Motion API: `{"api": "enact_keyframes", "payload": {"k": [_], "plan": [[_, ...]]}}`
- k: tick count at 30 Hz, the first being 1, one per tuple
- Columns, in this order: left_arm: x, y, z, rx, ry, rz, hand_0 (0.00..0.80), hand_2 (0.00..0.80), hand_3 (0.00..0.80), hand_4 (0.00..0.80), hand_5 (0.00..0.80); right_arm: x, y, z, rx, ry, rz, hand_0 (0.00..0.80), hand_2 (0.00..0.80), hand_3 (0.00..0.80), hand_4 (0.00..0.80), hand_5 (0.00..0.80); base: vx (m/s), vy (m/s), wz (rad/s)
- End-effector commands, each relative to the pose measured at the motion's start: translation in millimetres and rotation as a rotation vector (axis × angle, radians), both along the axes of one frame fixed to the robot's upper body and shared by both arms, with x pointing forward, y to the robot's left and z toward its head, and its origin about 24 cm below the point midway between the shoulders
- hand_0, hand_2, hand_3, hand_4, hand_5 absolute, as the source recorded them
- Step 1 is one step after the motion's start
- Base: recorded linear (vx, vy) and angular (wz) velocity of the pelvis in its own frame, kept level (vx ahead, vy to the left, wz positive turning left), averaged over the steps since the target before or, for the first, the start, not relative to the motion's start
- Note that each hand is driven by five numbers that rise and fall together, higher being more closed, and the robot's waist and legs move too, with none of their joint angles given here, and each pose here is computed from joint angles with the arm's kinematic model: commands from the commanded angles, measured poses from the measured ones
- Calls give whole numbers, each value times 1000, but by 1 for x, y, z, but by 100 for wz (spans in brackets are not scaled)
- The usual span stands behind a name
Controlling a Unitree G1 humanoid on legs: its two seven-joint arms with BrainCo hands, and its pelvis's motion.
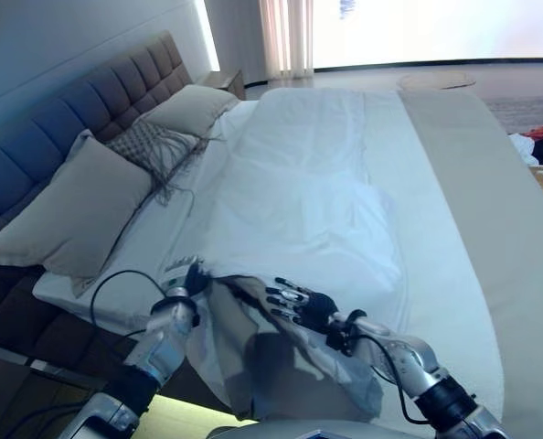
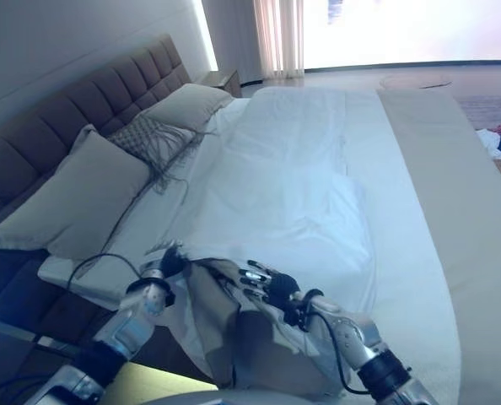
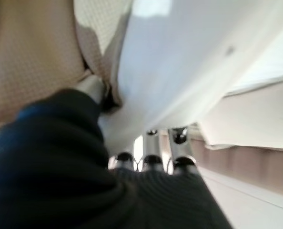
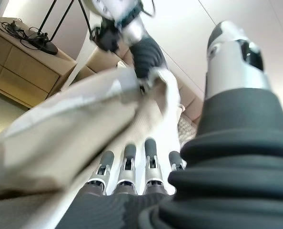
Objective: Make the bed neatly
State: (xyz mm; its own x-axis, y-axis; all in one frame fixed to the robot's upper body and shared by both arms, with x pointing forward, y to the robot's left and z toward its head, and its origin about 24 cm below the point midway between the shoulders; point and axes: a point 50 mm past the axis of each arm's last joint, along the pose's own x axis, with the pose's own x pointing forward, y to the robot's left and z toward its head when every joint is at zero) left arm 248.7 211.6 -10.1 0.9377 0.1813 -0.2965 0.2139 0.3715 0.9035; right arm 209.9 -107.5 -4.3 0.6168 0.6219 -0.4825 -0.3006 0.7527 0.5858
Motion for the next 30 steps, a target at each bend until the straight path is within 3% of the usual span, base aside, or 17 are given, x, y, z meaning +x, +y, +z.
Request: {"api": "enact_keyframes", "payload": {"k": [1, 7, 18, 24, 30], "plan": [[21, 49, 69, 149, -246, 56, 800, 800, 800, 800, 800, 12, 0, 23, 100, -101, -73, 0, 0, 0, 0, 0, -39, 5, 2], [-1, 95, 74, 83, -277, 202, 800, 800, 800, 800, 800, 3, -46, 20, 124, -133, -265, 0, 0, 0, 0, 0, -36, 3, 3], [-78, 165, 31, -93, -243, 605, 800, 800, 800, 800, 800, -13, -145, 15, 3, -195, -624, 0, 0, 0, 0, 0, -14, 27, -2], [-105, 196, 45, 9, -287, 707, 800, 800, 800, 800, 800, -23, -173, 10, -37, -188, -759, 0, 0, 0, 0, 0, -11, 18, -3], [-136, 214, 39, 29, -312, 907, 800, 800, 800, 800, 800, -31, -174, -2, -46, -123, -806, 0, 0, 0, 0, 0, 11, 45, -3]]}}
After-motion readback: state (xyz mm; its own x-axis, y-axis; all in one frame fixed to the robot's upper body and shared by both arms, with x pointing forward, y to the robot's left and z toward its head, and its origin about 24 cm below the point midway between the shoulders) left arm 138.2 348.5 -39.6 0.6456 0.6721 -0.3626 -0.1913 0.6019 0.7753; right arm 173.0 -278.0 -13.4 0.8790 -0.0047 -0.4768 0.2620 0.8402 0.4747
